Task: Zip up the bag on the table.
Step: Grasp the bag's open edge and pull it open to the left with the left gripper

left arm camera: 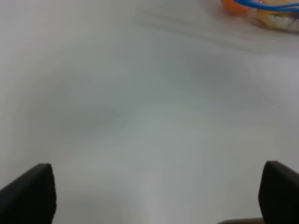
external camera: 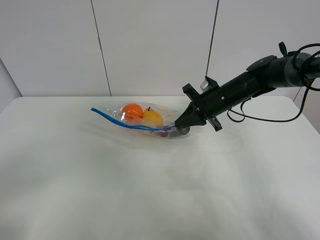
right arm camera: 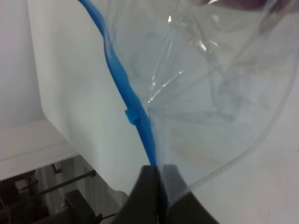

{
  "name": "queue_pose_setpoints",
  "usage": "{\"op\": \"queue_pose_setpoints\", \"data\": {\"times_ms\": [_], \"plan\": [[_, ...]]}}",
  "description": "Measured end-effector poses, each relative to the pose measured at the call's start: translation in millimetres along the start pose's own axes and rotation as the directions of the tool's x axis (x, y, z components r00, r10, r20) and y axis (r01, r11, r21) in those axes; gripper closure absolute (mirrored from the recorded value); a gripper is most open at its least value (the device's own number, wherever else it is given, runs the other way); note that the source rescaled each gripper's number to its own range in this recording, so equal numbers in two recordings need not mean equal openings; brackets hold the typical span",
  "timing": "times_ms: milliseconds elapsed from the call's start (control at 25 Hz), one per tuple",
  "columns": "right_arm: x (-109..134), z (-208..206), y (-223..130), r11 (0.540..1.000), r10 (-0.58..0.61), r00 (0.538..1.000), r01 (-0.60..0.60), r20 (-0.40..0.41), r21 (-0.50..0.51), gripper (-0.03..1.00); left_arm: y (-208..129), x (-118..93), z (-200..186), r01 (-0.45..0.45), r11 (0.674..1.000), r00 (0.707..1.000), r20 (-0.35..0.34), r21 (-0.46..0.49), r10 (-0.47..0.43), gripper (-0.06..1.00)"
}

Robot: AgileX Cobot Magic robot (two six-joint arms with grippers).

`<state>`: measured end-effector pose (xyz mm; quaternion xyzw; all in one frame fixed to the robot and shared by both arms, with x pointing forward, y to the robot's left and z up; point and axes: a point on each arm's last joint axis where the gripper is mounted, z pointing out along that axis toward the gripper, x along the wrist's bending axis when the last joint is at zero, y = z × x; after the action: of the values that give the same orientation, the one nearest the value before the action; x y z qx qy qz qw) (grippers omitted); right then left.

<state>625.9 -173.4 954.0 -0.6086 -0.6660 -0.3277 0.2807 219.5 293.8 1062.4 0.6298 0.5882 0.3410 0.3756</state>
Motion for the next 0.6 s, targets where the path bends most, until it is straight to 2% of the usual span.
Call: {"op": "queue_pose_setpoints", "data": {"times_ms": [240, 440, 600], "plan": [[0, 0, 0, 1.000, 0.004, 1.000, -0.004, 0.000, -0.001, 0.97, 8, 0, -2, 0.000, 1.000, 1.000, -0.001, -0.022, 0.000, -0.06], [0, 0, 0, 1.000, 0.020, 1.000, -0.020, -0.001, -0.003, 0.97, 54, 3, 10, 0.008, 1.000, 1.000, -0.006, -0.028, -0.008, -0.06], [0, 0, 0, 1.000, 0.022, 1.000, -0.022, -0.001, -0.004, 0.97, 98, 8, 42, 0.007, 1.000, 1.000, -0.013, -0.008, -0.007, -0.06]]}}
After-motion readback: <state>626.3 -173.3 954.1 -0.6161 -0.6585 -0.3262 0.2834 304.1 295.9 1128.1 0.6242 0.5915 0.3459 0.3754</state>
